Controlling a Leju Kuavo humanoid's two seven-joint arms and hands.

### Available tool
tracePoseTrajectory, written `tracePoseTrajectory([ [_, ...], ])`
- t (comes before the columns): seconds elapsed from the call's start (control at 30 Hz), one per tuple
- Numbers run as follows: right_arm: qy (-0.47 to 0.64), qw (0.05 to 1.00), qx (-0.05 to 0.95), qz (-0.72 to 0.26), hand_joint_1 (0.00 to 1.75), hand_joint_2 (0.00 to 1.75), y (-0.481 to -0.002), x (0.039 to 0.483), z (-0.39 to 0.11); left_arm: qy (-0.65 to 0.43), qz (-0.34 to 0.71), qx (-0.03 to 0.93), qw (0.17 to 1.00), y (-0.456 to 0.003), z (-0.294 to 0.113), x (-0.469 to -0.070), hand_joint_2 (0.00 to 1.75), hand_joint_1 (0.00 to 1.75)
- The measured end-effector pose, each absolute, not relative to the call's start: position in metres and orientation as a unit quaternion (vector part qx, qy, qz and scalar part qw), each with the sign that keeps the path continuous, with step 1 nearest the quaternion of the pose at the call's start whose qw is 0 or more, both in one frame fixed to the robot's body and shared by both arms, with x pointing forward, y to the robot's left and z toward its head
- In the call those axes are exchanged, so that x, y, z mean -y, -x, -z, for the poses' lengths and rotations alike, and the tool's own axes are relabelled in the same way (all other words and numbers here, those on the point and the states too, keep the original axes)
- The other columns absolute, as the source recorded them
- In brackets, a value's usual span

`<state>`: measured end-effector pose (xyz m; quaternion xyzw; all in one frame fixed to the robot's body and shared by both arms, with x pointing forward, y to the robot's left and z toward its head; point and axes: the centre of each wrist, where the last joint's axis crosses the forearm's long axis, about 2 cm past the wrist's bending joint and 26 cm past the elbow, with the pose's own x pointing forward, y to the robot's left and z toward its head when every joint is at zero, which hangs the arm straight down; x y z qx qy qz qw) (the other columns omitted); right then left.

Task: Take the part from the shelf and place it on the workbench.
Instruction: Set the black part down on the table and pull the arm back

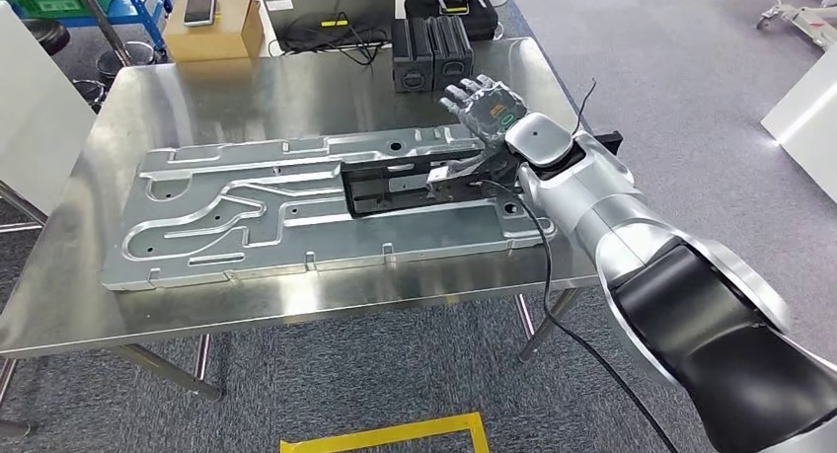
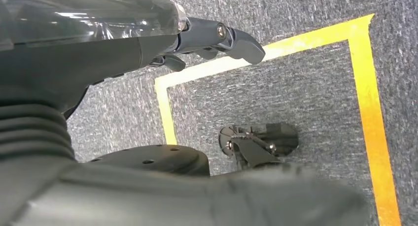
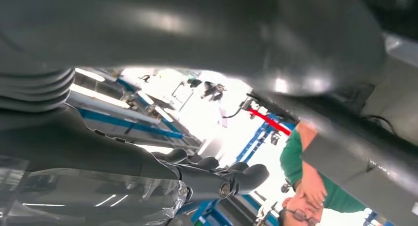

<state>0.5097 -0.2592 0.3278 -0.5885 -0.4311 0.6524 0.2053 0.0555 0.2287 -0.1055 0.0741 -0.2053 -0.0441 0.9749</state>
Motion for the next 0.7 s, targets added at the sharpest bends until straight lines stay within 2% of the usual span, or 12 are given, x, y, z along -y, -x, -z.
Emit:
tracePoseTrajectory([
  [0.13,0.672,0.213,0.403,-0.584,0.00,0.00,-0.512,0.293,-0.335,-0.080,0.036,0.203,0.975,-0.053,0.106,-0.229,0.00,0.00],
  [0.3,0.758,0.246,0.384,-0.466,0.00,0.00,-0.512,0.364,-0.381,-0.086,0.030,0.194,0.977,-0.049,0.106,-0.230,0.00,0.00],
  [0.57,0.807,0.308,0.316,-0.392,0.00,0.00,-0.491,0.461,-0.400,-0.084,0.039,0.207,0.974,-0.046,0.107,-0.232,0.00,0.00],
  [0.7,0.818,0.327,0.292,-0.373,0.00,0.00,-0.479,0.493,-0.400,-0.084,0.042,0.213,0.973,-0.046,0.107,-0.234,0.00,0.00],
])
